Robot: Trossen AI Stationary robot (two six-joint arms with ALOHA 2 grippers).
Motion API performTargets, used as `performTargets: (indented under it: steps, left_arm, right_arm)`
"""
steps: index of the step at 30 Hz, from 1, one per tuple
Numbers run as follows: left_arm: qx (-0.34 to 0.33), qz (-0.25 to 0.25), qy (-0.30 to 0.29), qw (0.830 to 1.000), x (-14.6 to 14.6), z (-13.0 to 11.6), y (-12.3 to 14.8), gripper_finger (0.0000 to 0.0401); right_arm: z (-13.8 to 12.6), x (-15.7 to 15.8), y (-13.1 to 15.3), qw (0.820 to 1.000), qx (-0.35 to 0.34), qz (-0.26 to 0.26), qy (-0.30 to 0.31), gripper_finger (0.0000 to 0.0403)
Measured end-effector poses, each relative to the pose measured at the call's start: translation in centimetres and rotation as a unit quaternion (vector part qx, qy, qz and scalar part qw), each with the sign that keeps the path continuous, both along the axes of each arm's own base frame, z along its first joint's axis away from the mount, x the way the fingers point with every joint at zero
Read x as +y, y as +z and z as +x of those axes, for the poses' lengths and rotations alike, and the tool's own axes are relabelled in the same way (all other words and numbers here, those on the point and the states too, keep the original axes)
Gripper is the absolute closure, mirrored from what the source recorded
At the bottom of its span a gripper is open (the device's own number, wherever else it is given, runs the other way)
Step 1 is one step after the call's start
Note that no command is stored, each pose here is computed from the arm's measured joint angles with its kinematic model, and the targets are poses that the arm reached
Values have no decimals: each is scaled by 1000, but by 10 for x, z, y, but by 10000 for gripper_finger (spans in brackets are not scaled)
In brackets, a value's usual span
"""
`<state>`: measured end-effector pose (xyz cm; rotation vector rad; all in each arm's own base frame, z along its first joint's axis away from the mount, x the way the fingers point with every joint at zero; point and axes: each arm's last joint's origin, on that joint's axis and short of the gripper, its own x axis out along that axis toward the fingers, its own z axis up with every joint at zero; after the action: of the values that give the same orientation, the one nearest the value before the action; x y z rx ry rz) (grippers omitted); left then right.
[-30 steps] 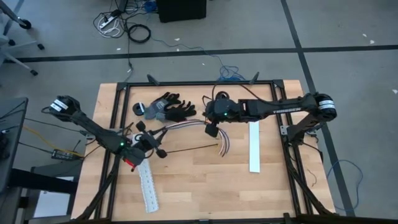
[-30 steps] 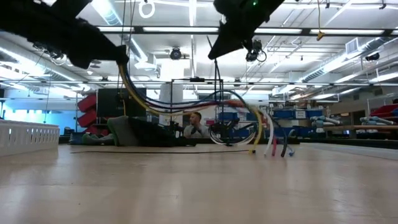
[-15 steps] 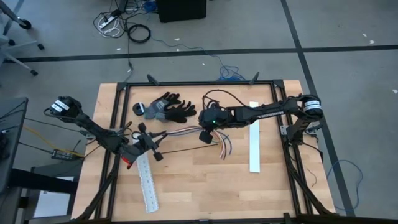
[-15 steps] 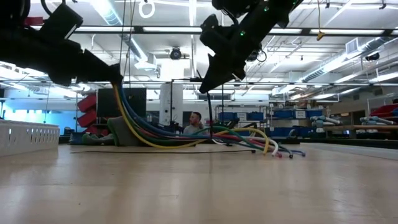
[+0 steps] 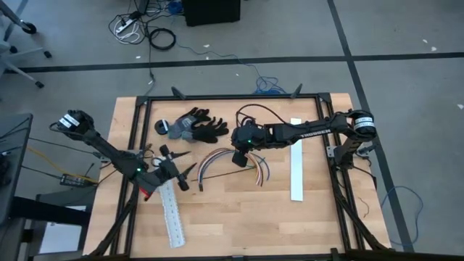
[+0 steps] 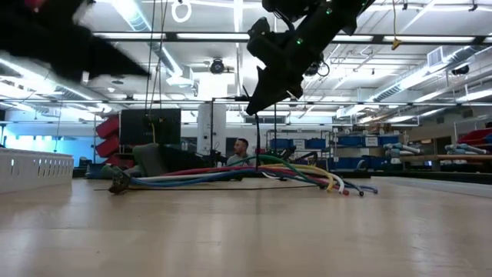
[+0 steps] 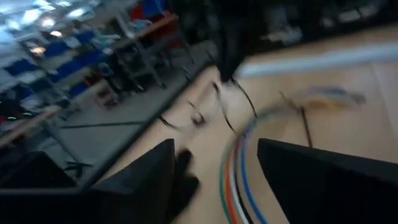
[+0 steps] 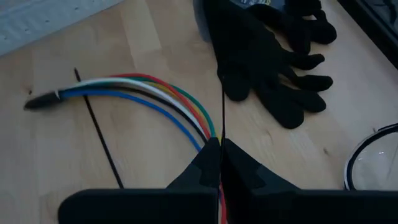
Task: Ziptie cables
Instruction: Wrap the cables together using the black zip
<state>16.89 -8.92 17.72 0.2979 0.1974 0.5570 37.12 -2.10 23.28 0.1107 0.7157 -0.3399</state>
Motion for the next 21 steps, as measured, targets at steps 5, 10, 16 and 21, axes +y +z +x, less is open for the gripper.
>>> performTargets:
  steps: [5,10,16,21]
  left_arm:
    - [-46,-10,-38,998,-5,-2,43,168]
    - [-56,-57,-115,990,17,10,31,167]
    - [-107,-109,-144,978,54,20,11,167]
    - [-134,-124,-164,970,77,31,8,167]
  right_arm:
    - [2,-2,2,1000,-12,-3,2,403]
    - [5,-5,7,999,-43,5,13,402]
    - [8,-5,11,997,-70,12,24,402]
    - [11,-4,15,994,-96,17,42,402]
